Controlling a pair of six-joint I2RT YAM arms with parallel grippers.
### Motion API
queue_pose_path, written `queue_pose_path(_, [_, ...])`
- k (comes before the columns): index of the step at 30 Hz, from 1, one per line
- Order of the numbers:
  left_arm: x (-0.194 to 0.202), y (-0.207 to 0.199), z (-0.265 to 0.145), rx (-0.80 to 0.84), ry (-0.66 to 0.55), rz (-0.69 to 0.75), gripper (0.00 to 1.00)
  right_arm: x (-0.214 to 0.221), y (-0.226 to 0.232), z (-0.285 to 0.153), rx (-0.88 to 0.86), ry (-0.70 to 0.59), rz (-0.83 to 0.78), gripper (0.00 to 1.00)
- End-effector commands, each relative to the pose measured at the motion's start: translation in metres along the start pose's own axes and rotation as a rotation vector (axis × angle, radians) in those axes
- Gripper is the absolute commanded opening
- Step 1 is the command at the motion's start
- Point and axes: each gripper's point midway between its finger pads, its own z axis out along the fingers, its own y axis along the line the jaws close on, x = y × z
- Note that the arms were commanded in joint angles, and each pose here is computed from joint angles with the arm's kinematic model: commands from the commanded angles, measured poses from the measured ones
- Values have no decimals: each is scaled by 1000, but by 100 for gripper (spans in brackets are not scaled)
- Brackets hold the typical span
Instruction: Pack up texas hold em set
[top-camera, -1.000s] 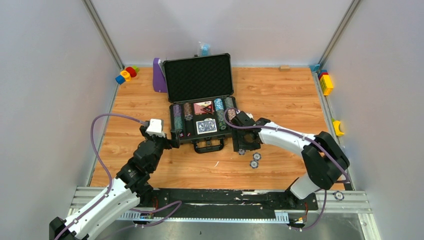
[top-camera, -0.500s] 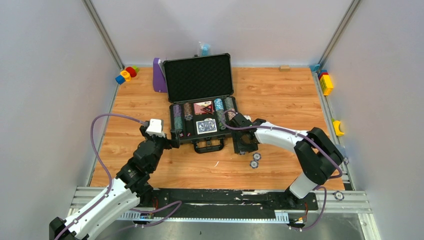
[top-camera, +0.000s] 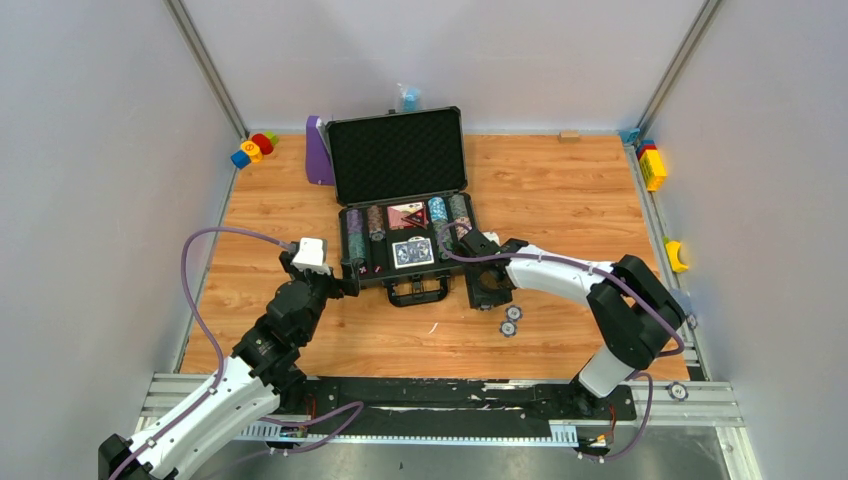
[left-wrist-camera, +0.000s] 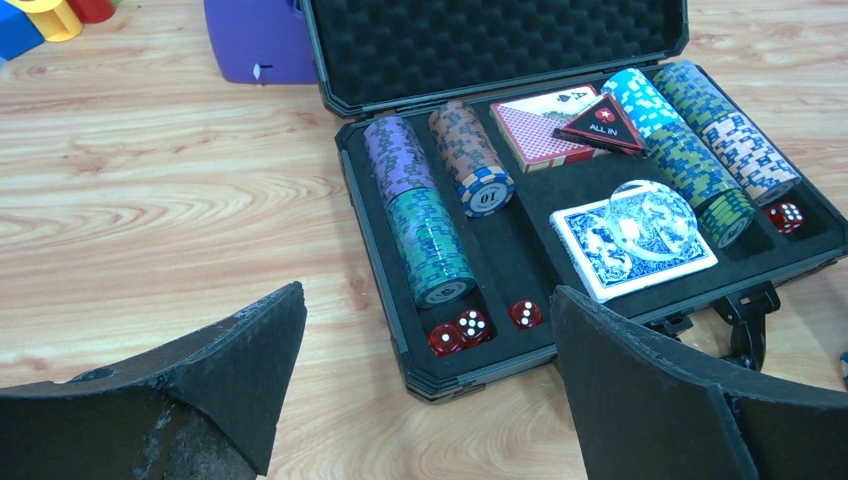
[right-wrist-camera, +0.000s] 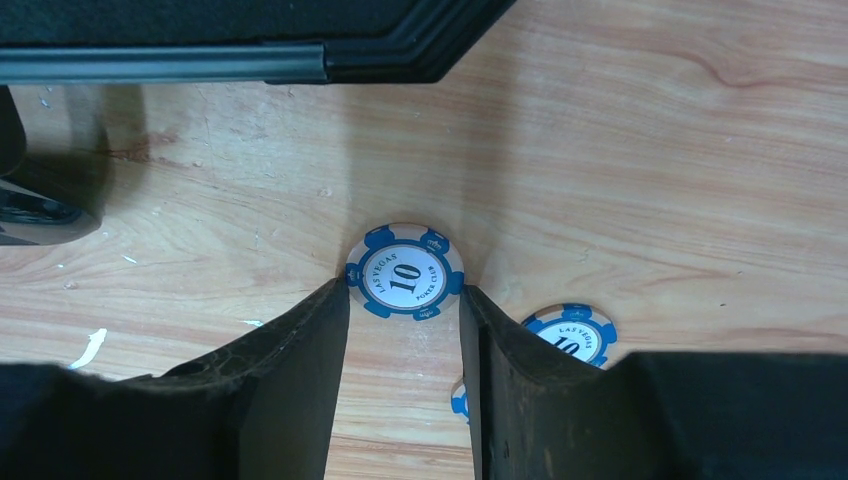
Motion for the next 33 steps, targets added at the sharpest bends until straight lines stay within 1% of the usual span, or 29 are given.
queue_pose_path(1, [-8, -3, 1, 6, -25, -24, 100, 0, -4, -8, 23, -12, 8, 44])
queue_pose_path(6, [-8, -3, 1, 8, -25, -24, 100, -3, -5, -12, 20, -26, 14, 43])
queue_pose_path(10, [-8, -3, 1, 8, -25, -25, 100, -5, -14, -20, 58, -43, 28, 43])
queue_pose_path(17, [-6, -4, 2, 11, -21, -22, 100, 12, -28, -21, 105, -24, 72, 44])
queue_pose_path(21, [-7, -5, 2, 14, -19, -21, 100, 5, -19, -24, 50, -47, 68, 59])
queue_pose_path(22, [-7, -5, 2, 14, -19, -22, 100, 2, -14, -26, 27, -57, 67, 61])
queue_pose_path(27, [-8, -3, 0, 10, -23, -25, 100, -15, 7, -31, -85, -102, 61, 68])
queue_pose_path(33, [-7, -3, 0, 9, -25, -27, 100, -22, 13, -28, -110, -126, 70, 74])
